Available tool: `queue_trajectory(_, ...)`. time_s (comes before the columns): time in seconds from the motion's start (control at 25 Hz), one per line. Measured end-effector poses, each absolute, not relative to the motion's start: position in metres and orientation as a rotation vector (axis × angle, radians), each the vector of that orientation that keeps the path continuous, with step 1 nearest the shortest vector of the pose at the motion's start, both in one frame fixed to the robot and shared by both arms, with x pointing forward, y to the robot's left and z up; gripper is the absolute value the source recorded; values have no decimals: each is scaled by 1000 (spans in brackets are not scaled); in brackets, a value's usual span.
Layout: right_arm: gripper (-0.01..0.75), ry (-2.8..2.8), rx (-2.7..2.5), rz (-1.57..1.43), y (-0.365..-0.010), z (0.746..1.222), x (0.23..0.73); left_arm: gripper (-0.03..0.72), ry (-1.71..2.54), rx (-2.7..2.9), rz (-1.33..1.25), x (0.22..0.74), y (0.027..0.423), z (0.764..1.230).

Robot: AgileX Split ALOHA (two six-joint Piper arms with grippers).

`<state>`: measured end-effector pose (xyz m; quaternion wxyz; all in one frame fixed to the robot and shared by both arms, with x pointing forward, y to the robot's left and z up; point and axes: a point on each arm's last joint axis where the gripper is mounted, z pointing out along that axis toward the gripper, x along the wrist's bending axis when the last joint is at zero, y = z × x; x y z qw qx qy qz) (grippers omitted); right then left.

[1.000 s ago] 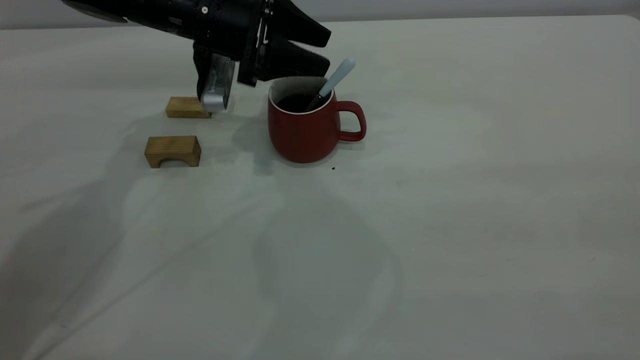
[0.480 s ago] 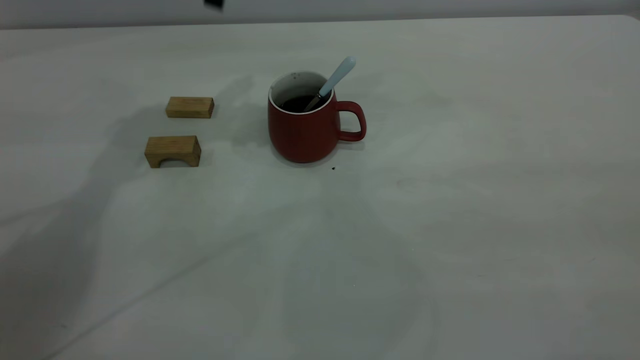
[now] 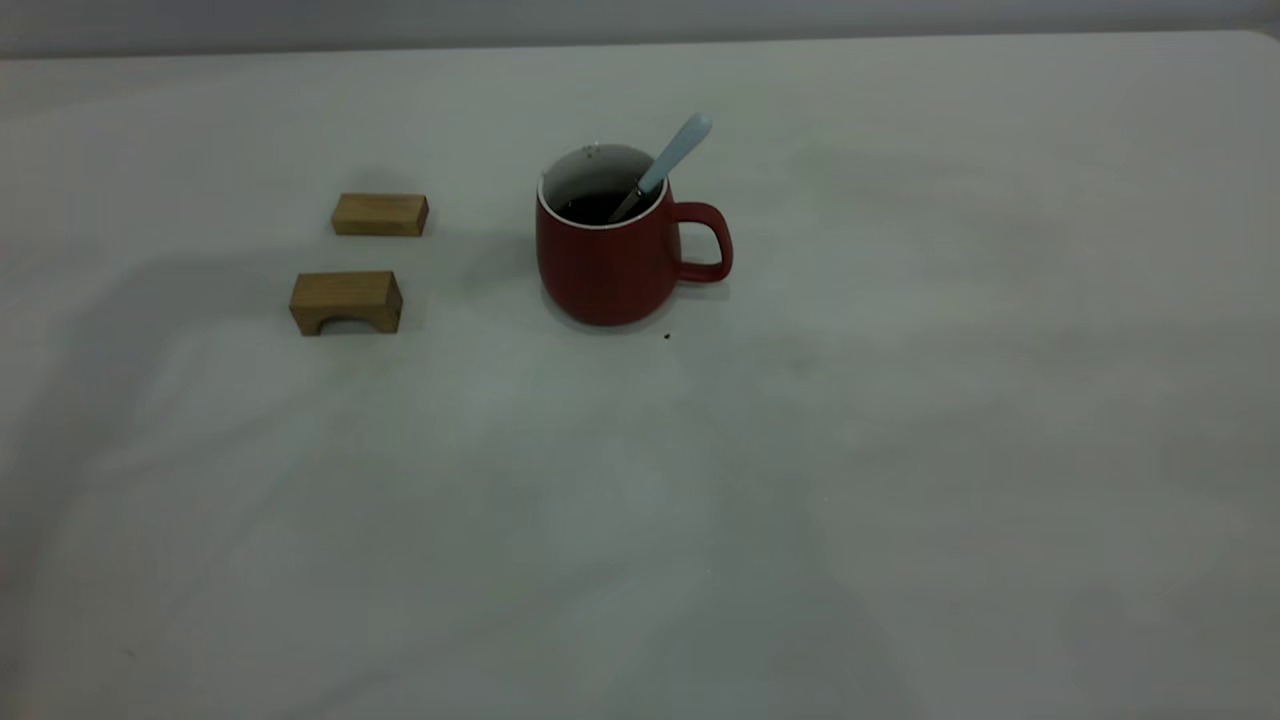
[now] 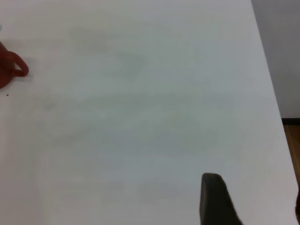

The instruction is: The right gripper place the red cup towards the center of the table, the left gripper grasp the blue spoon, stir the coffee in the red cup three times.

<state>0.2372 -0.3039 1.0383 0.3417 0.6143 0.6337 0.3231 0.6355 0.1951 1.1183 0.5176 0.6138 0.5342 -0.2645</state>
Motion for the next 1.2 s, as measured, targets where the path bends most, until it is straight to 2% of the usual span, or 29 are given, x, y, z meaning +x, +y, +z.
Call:
queue_trajectory(0.16,439,1648,1597,840,-304,1038,237,569,1243,1489,-425,605,232,1171)
queue_trajectory(0.36,439,1648,1597,840,-304,1038,237,569,1208,1569,-172,545,258,1227)
queue_trajectory(0.64,439,1648,1597,840,-304,1038,237,569,1403,1765,422,444,283,1262)
queue_trajectory(0.88,439,1646,1597,841,-304,1038,237,569,1577,1687,750,342,296,1254)
queue_trajectory(1.2,439,1646,1597,841,-304,1038,237,569,1625,1650,816,255,291,1175)
